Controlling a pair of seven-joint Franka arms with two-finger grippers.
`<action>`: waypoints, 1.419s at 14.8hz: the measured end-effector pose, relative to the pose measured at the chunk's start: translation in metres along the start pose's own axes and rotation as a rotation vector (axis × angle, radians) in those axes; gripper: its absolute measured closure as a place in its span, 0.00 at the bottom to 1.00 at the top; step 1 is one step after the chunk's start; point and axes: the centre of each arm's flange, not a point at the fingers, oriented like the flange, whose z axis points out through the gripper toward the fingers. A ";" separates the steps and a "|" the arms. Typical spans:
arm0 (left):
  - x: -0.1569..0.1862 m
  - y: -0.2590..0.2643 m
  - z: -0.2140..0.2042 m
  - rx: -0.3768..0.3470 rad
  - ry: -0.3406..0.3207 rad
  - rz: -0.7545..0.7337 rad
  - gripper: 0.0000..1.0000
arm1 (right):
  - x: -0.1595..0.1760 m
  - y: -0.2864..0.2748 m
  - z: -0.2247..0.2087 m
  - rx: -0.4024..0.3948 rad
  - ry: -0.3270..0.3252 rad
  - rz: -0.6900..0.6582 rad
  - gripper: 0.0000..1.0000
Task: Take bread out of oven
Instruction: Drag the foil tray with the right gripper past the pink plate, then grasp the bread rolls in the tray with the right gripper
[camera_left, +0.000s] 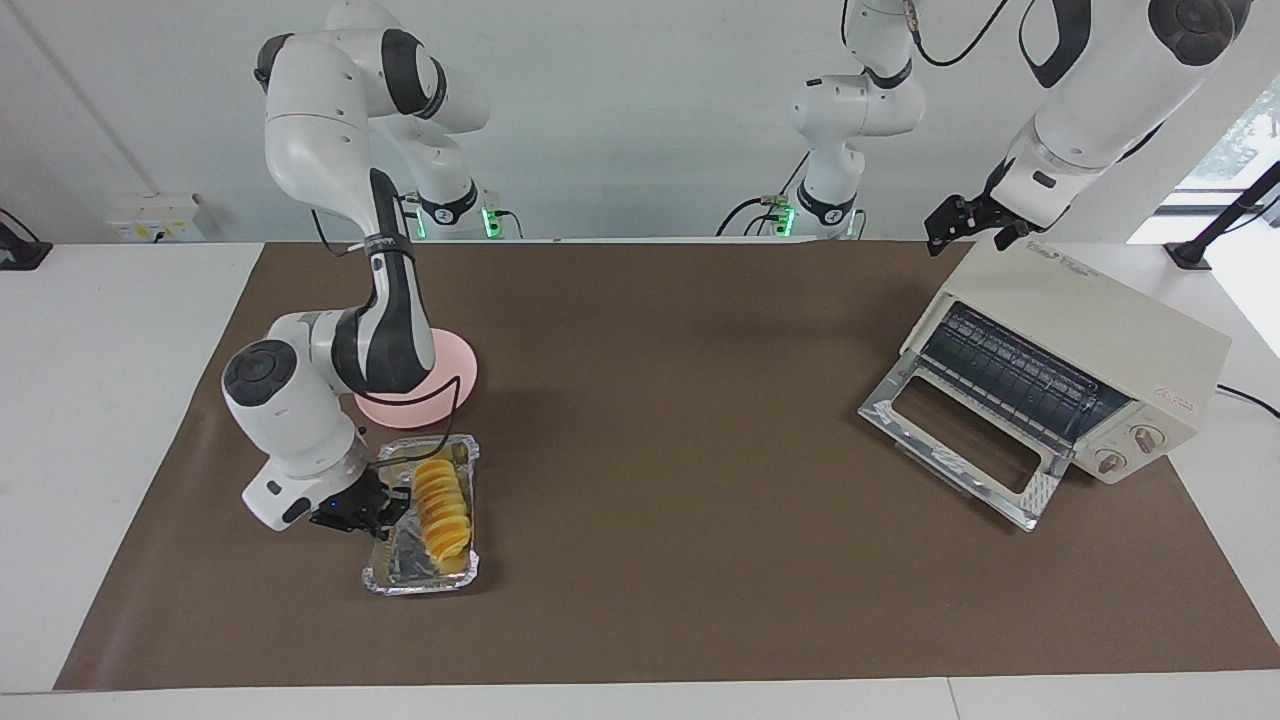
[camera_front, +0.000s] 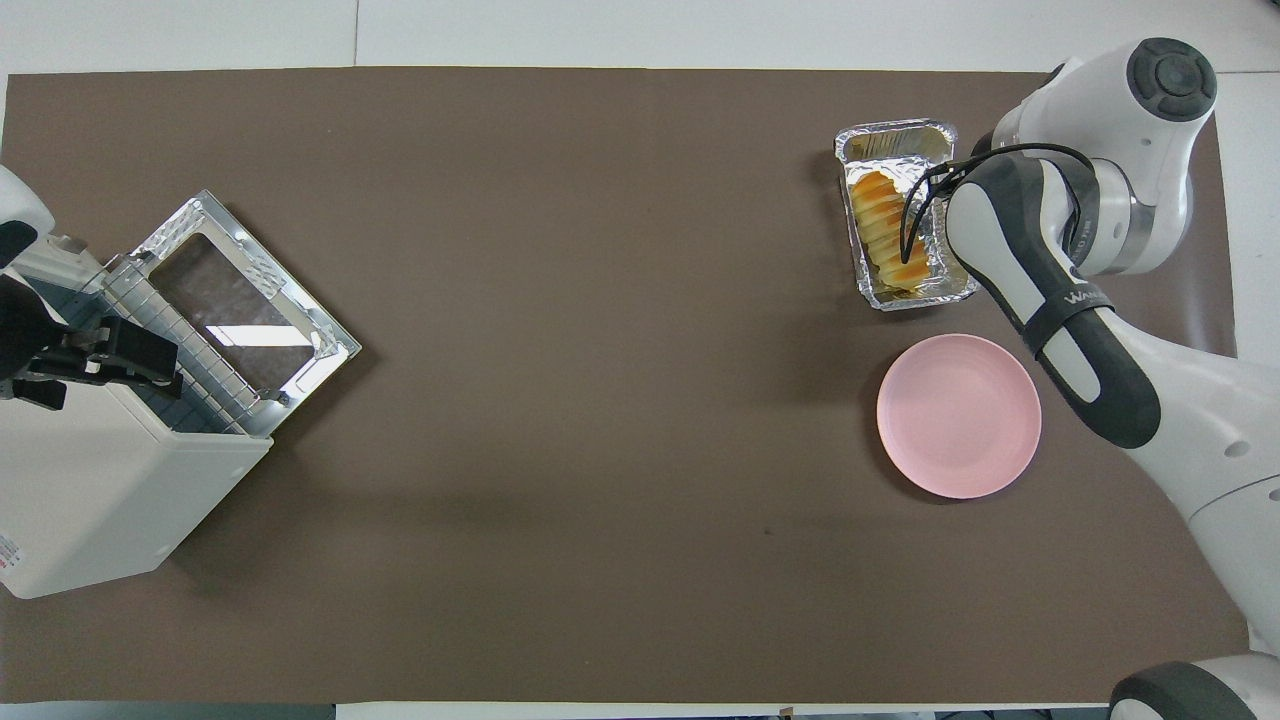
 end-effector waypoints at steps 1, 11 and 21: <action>0.000 0.000 0.000 0.000 0.000 0.000 0.00 | 0.001 0.001 0.001 0.000 0.002 -0.004 0.98; 0.000 0.000 0.000 0.000 0.000 0.000 0.00 | 0.001 -0.022 -0.034 -0.020 -0.062 -0.063 0.32; 0.000 0.000 0.000 0.000 0.000 0.000 0.00 | 0.009 -0.075 -0.016 -0.078 0.005 -0.085 0.00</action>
